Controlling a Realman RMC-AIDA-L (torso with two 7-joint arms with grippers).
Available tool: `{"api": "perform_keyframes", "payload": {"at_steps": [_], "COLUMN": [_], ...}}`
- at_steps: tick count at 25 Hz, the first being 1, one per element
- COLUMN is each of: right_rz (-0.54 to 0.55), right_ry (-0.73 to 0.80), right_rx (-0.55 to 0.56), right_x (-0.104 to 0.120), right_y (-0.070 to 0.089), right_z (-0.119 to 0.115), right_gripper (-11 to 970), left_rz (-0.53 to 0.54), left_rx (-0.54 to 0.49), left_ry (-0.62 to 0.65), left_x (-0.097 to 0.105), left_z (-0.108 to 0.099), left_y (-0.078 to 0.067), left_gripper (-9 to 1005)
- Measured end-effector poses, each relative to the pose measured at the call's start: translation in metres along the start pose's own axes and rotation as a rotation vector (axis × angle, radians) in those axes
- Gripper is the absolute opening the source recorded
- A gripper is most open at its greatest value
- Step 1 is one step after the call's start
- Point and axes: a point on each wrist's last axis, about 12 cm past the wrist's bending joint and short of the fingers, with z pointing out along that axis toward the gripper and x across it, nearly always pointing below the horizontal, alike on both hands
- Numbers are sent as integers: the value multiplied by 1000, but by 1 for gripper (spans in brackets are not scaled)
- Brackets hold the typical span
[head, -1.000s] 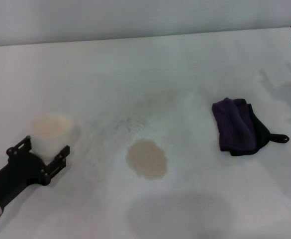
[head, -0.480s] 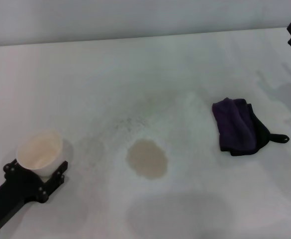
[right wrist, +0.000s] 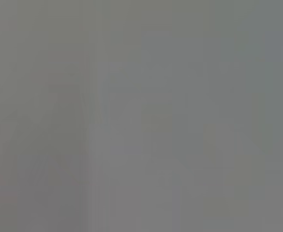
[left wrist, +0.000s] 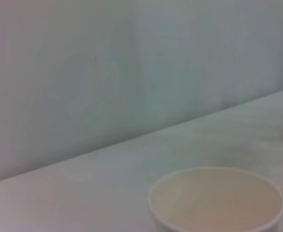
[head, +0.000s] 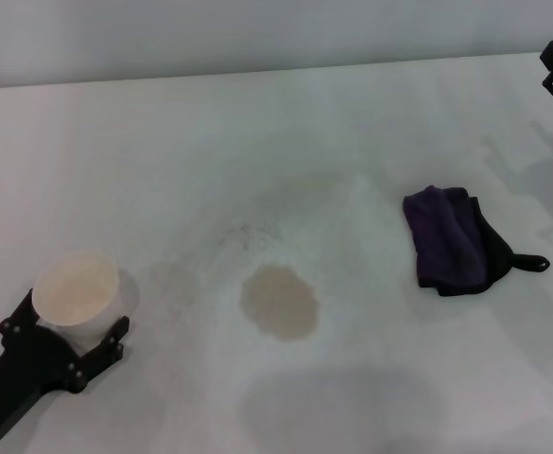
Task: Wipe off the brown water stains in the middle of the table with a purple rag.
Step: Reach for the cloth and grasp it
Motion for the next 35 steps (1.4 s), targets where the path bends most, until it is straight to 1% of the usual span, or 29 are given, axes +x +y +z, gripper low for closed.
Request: {"api": "perform_keyframes", "payload": {"at_steps": [4,10,12,13,17,19,20,22,25,28,31,33,35], "right_rz": [1,0,-1,-1,10,55,96,202,370,487,551,558,546], "right_ry": [5,8,10,11,11,16,25,59,156,244,330,392,476], "right_rx": [-9,-10,-9,-8,-7,-3,3,16,8,-33,-83,-119,-155], "right_x": [1,1,1,2,2,2,2,2,0,-11,-30,-44,-65], "right_y": [1,1,1,1,1,0,-2,-11,-23,-28,-30,-30,-27], "right_z": [0,-1,-3,-4,-5,-5,-4,0,15,42,69,86,106], "right_gripper": [845,845,845,845,845,845,845,845,845,845,842,840,837], "left_rz": [3,10,-2,-12,-34,-50,-65,-86,-118,-140,-149,-141,-128], "left_rx": [-11,-79,-107,-136,-238,-293,-335,-376,-448,-540,-609,-627,-630], "left_ry": [12,-35,-43,-44,-41,-45,-54,-70,-102,-143,-199,-233,-265], "left_x": [5,10,12,13,18,19,19,17,15,11,5,0,-6], "left_z": [-9,-36,-45,-52,-69,-75,-78,-80,-84,-90,-94,-94,-93], "left_y": [-4,-13,-14,-15,-14,-11,-7,-2,9,23,36,43,50], "left_gripper": [898,895,895,895,894,894,894,893,893,893,892,892,892]}}
